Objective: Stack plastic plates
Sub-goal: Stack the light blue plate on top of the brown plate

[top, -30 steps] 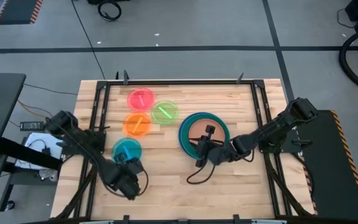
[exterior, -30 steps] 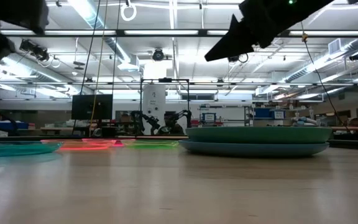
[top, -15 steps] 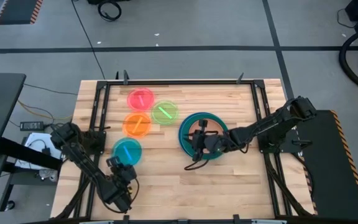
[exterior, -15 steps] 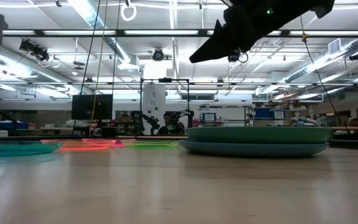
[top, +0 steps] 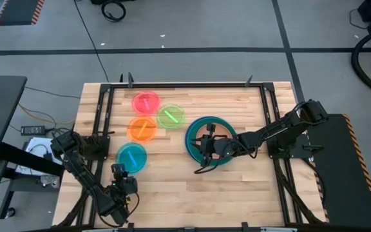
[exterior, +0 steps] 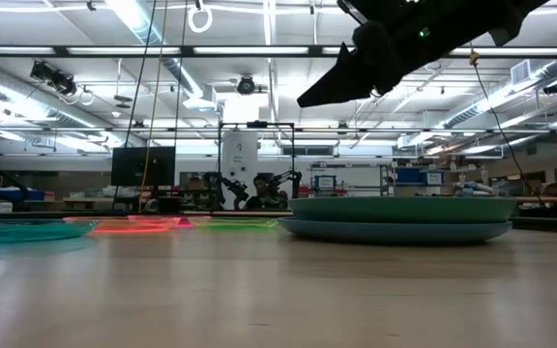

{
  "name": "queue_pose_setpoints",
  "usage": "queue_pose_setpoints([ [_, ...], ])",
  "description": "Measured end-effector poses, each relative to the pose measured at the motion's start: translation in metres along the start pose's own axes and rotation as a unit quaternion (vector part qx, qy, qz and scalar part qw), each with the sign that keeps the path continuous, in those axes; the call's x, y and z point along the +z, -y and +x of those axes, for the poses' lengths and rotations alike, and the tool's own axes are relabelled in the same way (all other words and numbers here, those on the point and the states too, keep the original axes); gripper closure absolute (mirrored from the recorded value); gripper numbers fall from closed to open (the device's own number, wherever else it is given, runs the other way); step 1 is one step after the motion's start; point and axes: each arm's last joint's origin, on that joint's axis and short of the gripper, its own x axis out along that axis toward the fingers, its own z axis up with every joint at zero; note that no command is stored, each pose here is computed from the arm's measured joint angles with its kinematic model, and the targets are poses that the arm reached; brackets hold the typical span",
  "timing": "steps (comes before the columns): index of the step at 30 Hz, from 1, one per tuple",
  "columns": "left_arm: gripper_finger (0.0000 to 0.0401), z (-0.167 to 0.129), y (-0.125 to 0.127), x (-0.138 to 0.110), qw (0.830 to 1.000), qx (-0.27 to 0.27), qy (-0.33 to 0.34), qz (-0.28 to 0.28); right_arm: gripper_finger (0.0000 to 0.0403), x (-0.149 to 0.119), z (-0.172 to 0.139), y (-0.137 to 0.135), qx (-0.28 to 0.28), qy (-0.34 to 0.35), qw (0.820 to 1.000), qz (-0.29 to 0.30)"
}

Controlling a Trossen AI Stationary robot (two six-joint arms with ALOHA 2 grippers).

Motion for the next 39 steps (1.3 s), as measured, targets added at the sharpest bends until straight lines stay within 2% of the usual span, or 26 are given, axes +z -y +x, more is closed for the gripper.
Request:
queue_pose_setpoints([
  [7, 0.0228, 0.016, -0.001, -0.006, 1.0, 0.003, -0.008, 0.002, 0.0331, 0.001, -0.001, -0.002, 0.003, 0.003, 1.0, 0.001],
  [12, 0.0228, 0.023, -0.004, -0.01, 0.999, 0.016, -0.017, 0.025, 0.0331, 0.001, -0.001, -0.002, 0.003, 0.003, 1.0, 0.002],
  [22, 0.0232, 0.035, -0.004, -0.018, 0.999, 0.003, -0.033, 0.036, 0.0331, 0.0, -0.001, -0.002, 0.003, 0.001, 1.0, 0.003],
  [28, 0.028, 0.036, -0.004, -0.019, 0.999, 0.003, -0.037, 0.037, 0.0331, 0.0, -0.001, -0.002, 0.007, 0.001, 1.0, 0.004],
  [37, 0.0384, 0.037, -0.001, -0.019, 0.998, -0.016, -0.054, 0.033, 0.0331, 0.0, -0.001, -0.002, 0.007, 0.001, 1.0, 0.004],
  [39, 0.0392, 0.036, -0.001, -0.019, 0.998, -0.021, -0.058, 0.031, 0.0331, 0.0, -0.001, -0.002, 0.007, 0.001, 1.0, 0.004],
])
